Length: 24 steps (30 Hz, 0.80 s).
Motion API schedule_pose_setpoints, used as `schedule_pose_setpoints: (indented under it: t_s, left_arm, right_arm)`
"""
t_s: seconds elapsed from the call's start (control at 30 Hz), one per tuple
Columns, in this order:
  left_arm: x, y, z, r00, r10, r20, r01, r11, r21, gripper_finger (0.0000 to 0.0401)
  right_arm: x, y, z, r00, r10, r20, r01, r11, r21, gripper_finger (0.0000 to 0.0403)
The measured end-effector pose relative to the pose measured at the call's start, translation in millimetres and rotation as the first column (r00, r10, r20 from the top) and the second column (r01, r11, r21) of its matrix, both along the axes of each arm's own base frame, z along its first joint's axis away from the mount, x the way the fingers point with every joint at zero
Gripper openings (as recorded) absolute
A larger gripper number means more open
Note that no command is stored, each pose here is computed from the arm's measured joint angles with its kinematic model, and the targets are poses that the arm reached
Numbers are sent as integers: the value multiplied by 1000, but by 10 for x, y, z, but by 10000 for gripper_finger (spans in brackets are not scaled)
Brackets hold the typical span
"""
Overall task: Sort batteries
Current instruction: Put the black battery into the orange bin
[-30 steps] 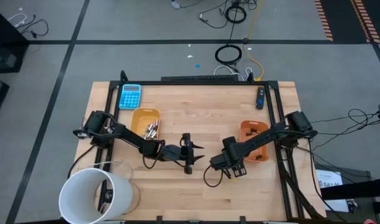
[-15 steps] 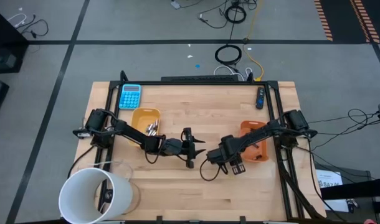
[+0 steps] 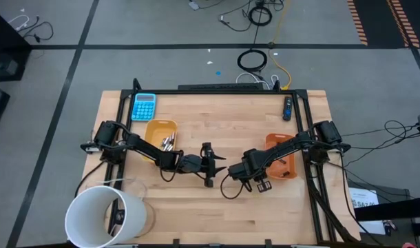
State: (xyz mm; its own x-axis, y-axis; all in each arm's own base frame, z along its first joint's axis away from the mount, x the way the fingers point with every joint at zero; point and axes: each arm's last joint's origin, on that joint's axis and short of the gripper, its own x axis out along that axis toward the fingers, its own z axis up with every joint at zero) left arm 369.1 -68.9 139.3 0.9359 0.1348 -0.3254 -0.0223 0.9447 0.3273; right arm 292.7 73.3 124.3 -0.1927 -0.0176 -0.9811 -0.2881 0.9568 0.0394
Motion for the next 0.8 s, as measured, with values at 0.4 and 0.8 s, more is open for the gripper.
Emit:
schedule_pose_setpoints:
  t_s: [0.4,0.8]
  left_arm:
    - [-9,-13,-16,1000,7,-15,-7,1000,-10,171]
    - [-9,-12,-15,1000,13,-14,-13,1000,-8,171]
  right_arm:
    - [8,3,-3,1000,25,11,-25,1000,6,42]
    - [143,32,165,999,36,40,-35,999,-20,40]
